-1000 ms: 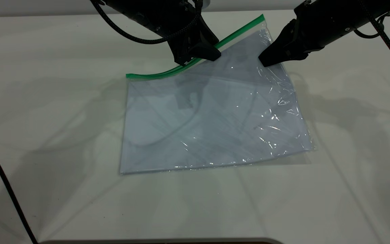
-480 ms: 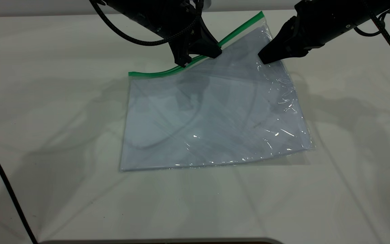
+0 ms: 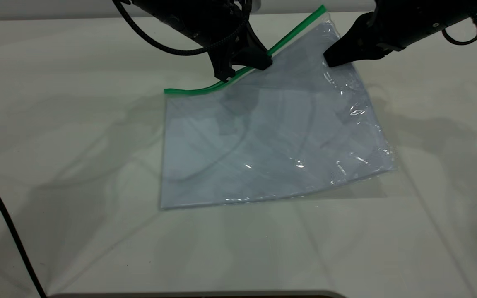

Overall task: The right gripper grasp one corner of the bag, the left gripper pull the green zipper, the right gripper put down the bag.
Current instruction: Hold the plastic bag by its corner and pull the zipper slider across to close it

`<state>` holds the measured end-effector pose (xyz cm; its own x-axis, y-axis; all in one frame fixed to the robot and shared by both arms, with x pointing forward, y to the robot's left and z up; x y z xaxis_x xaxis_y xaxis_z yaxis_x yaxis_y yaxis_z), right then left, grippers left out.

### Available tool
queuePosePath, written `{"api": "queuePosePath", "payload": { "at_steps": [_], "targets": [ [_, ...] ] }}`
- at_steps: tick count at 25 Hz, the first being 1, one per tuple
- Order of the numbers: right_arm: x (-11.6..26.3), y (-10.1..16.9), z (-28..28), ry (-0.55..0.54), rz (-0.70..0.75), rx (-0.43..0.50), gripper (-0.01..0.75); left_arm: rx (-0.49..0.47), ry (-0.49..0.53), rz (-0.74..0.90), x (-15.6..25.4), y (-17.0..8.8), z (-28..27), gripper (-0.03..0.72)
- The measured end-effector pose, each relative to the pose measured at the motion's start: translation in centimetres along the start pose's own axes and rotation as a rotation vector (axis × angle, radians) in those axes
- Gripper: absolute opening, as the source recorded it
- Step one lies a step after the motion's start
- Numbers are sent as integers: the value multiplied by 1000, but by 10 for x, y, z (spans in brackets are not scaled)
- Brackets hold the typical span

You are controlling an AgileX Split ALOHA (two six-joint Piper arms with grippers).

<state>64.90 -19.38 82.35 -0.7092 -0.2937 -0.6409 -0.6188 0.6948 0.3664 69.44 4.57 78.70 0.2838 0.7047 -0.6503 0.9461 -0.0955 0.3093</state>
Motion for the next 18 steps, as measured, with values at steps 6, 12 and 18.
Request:
{"api": "queuePosePath", "payload": {
  "at_steps": [6, 12, 18],
  "targets": [
    [0, -8, -9, -26, 34, -20, 35, -4, 17, -10, 2, 1, 0, 40],
    [1, -13, -14, -38, 51, -26, 35, -10, 23, -23, 7, 3, -4, 40],
    [-1, -14, -15, -55, 69, -28, 35, -17, 22, -93, 21, 7, -14, 40]
  ]
}}
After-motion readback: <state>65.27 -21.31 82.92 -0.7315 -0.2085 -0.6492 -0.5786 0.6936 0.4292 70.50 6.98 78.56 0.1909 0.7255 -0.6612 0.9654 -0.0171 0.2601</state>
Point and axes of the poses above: a point on each arm's last joint axis where the gripper is mounted, z pointing out along that axis toward the gripper, y along the wrist's bending axis when the last joint is at zero, x = y × z, the point moved 3 cm from there along z, pointing out along that axis toward the gripper, and after that the axes turned 9 degrees about z, right-handed, at the moved point
